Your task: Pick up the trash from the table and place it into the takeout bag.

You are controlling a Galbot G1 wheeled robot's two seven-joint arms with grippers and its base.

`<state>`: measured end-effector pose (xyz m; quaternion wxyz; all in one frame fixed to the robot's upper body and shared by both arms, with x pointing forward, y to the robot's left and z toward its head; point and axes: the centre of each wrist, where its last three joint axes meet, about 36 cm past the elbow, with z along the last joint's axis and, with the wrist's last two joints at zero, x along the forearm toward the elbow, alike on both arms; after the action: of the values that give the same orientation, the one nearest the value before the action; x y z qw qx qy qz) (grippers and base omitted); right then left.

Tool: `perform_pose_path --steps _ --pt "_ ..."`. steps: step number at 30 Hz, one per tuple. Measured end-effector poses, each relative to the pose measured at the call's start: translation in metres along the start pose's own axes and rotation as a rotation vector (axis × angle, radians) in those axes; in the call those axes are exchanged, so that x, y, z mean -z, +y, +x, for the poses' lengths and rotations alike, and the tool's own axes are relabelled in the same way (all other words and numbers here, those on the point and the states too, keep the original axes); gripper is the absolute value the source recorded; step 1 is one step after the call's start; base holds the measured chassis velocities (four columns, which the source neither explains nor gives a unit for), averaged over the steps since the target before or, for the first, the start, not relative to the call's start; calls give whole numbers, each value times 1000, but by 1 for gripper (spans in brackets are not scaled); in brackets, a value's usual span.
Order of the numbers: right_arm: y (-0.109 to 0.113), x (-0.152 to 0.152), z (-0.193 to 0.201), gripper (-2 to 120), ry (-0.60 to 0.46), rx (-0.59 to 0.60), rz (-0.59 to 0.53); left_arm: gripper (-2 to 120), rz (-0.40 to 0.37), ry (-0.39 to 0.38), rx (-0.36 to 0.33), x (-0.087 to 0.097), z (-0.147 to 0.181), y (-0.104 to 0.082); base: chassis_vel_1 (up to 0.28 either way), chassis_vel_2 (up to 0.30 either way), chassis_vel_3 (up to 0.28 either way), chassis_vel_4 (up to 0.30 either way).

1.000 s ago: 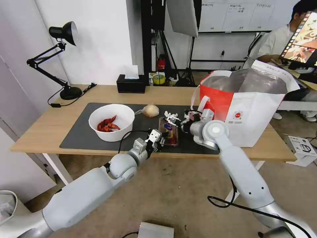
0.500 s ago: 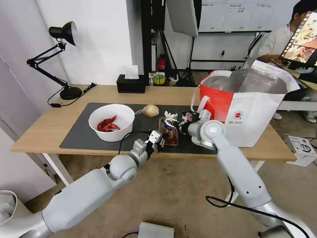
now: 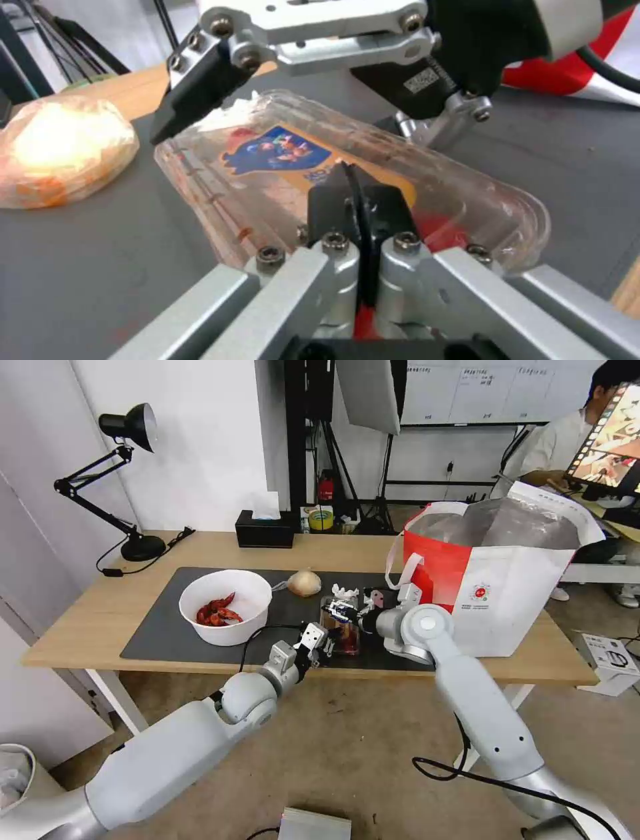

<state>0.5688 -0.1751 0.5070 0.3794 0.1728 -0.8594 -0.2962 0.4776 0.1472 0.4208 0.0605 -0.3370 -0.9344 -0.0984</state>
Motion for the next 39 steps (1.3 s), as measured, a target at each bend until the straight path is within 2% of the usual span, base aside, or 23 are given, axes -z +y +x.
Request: perform_pose_path --steps 4,7,10,15,18,19,20,22,24,26,27,32,35,39 --pt "2 0 -1 100 8 1 10 0 0 -2 -1 0 0 -1 0 0 0 0" --pt "3 0 -3 95 11 -1 13 0 3 -4 -3 0 1 -2 0 0 0 0" --pt "4 -1 -4 83 17 -18 19 0 7 -6 -4 -1 2 -4 0 0 0 0" --pt "5 -1 -4 71 20 -28 19 0 9 -8 -5 0 3 -5 0 0 0 0" --pt "4 -1 -4 55 24 -46 14 0 8 -10 -2 0 4 -4 0 0 0 0" --pt "4 -1 -4 55 24 -46 14 0 8 -10 -2 0 4 -4 0 0 0 0" --pt "3 -1 -4 48 26 -55 11 0 7 -11 -2 1 5 -3 0 0 0 0" --pt "2 -1 -4 46 27 -58 10 0 7 -12 -1 1 5 -3 0 0 0 0" --pt "-1 -3 -3 34 29 -66 4 0 9 -14 -2 1 6 -4 0 0 0 0" --pt "-2 -3 -3 32 29 -66 3 0 9 -14 -2 1 6 -4 0 0 0 0" --pt "-2 -5 -3 24 31 -66 2 0 12 -17 -3 1 7 -5 0 0 0 0" --pt "-4 -6 -2 6 30 -67 -1 0 8 -22 -2 3 12 -3 0 0 0 0" --pt "-3 -6 -2 0 29 -69 -2 0 8 -26 4 5 15 0 0 0 0 0" --pt "-4 -6 -2 0 27 -71 -8 0 10 -31 12 7 20 4 0 0 0 0"
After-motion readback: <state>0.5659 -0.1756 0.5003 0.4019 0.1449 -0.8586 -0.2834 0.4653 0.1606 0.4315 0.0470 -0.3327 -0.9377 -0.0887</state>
